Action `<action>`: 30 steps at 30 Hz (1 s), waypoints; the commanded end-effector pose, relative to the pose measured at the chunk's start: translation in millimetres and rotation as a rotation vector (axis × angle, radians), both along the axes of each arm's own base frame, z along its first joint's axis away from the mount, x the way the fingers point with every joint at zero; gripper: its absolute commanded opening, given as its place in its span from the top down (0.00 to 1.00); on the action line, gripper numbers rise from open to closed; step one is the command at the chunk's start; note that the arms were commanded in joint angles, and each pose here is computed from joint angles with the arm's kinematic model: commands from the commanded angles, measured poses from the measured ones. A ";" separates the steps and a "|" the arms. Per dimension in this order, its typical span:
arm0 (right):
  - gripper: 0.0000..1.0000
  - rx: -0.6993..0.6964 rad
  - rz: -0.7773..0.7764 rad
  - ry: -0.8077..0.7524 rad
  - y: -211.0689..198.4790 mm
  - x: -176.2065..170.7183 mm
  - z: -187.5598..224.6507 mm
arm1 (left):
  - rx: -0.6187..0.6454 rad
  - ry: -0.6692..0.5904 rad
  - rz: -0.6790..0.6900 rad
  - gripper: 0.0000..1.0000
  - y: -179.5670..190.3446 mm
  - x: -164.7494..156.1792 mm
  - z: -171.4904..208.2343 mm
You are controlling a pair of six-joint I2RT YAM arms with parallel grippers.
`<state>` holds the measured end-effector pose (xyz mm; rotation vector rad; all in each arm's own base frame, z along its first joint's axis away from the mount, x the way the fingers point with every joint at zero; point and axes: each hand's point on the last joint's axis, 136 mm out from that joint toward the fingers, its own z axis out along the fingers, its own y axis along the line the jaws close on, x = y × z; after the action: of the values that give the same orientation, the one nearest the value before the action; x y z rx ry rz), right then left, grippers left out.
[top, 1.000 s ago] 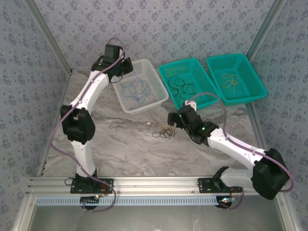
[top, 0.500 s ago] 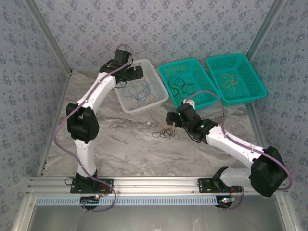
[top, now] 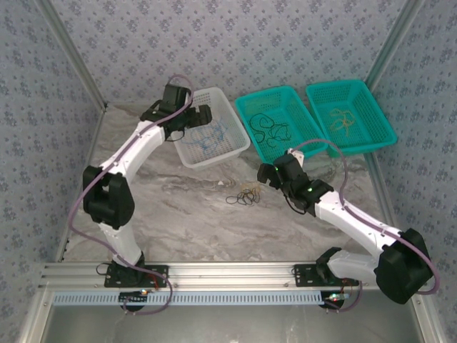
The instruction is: Untangle the cables
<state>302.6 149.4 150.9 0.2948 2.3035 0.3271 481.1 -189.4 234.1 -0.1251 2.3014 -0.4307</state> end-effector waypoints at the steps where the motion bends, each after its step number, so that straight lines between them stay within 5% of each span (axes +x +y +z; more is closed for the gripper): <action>1: 0.00 0.006 -0.049 0.010 -8.9 -2.6 -0.1 | -0.083 -0.107 0.016 0.01 -1.0 -5.5 33.1; 19: 0.00 0.020 -0.132 -0.005 -21.4 -0.7 -6.5 | -0.033 -0.149 0.083 0.01 35.2 -68.8 11.4; 23: 0.00 0.025 -0.142 0.017 -21.9 -2.7 -11.8 | -0.106 -0.147 0.115 0.01 41.0 -87.9 -3.3; 30: 0.00 0.040 -0.113 0.082 -12.2 -9.4 -30.3 | -0.125 -0.157 0.008 0.01 20.0 -120.3 -7.7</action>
<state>300.4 137.8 134.6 0.4360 2.3075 0.3186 365.5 -151.2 201.0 -0.2319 2.1932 -0.4904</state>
